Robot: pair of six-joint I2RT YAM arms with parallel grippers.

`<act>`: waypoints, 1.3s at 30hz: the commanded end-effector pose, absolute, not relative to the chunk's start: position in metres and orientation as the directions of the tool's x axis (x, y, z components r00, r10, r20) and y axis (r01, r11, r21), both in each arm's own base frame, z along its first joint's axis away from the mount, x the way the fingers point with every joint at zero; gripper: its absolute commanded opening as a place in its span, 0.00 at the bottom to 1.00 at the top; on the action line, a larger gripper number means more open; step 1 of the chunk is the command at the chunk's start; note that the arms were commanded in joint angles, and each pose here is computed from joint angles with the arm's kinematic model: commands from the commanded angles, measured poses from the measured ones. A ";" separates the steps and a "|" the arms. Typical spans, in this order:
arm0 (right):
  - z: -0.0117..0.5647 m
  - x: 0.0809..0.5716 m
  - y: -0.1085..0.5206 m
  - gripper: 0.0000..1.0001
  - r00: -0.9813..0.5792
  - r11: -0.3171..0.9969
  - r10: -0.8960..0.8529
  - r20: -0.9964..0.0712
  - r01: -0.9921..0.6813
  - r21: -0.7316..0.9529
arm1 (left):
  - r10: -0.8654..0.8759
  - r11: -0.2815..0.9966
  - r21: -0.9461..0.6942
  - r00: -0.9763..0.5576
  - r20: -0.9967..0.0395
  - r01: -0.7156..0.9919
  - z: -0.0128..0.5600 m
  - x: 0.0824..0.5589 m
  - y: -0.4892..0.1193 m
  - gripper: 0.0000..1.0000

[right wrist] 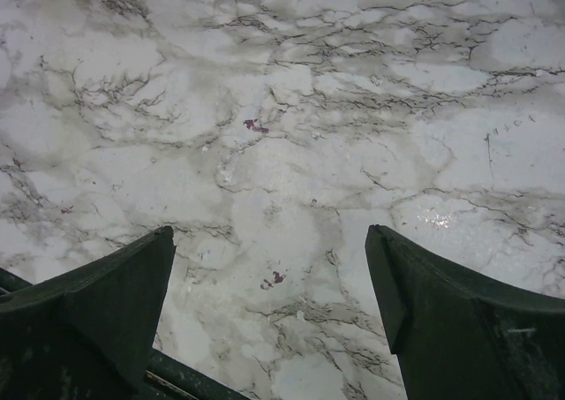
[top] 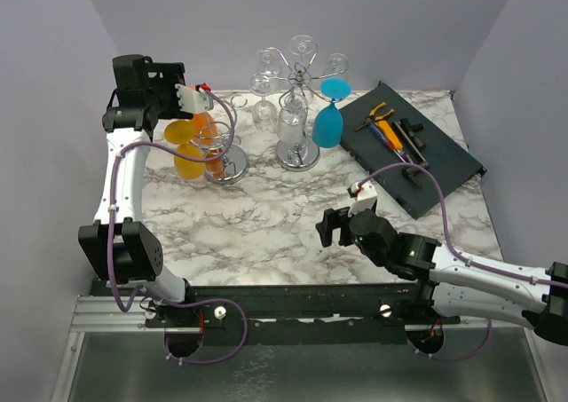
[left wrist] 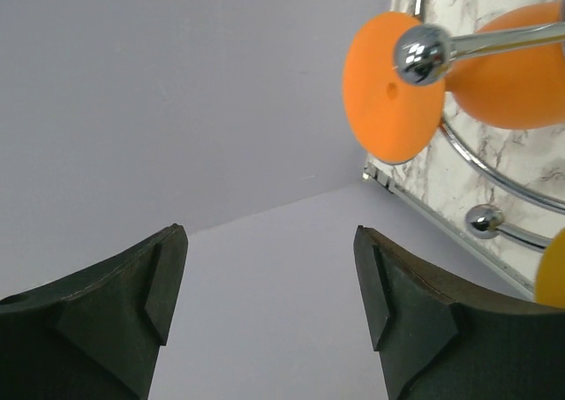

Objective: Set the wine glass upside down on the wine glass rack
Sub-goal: Turn the wine glass upside down at the wine rack, then reset both arms

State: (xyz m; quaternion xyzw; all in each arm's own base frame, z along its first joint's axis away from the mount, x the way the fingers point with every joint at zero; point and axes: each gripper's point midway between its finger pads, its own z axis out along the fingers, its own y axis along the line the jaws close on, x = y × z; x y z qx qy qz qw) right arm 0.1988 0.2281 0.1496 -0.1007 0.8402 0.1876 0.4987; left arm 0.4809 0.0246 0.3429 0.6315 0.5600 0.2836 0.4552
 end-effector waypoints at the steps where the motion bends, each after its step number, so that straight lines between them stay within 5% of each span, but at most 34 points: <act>1: 0.159 0.204 0.228 0.97 -0.457 0.918 0.026 -0.889 -0.341 0.202 | 0.974 0.023 0.952 0.209 -0.091 0.304 0.396 0.482 0.036 0.83; 7: 0.161 0.206 0.227 1.00 -0.449 0.921 0.025 -0.893 -0.337 0.196 | 0.978 0.129 0.989 0.155 -0.138 0.068 0.460 0.496 0.051 0.96; 10: 0.162 0.211 0.230 1.00 -0.445 0.922 0.010 -0.896 -0.342 0.180 | 0.916 0.387 0.920 0.138 -0.376 -0.066 0.505 0.496 0.059 0.99; 14: 0.153 0.232 0.231 1.00 -0.475 0.927 -0.014 -0.880 -0.336 0.167 | 0.602 0.796 0.580 0.128 -0.788 -0.173 0.534 0.469 0.078 0.99; 18: 0.164 0.264 0.218 1.00 -0.466 0.927 0.055 -0.883 -0.305 0.218 | 0.332 0.937 0.327 0.027 -0.943 -0.124 0.481 0.423 0.075 0.99; 24: 0.163 0.298 0.196 1.00 -0.479 0.924 0.117 -0.870 -0.268 0.272 | 0.132 0.991 0.128 -0.273 -0.953 0.031 0.341 0.350 0.051 0.99; 32: 0.154 0.329 0.130 1.00 -0.460 0.928 0.264 -0.848 -0.117 0.353 | 0.111 0.984 0.045 -0.396 -0.912 0.172 0.238 0.277 0.012 0.99; 39: 0.151 0.351 0.061 1.00 -0.353 0.937 0.348 -0.869 0.094 0.337 | -0.034 0.971 -0.125 -0.403 -0.914 0.202 0.182 0.271 -0.012 0.99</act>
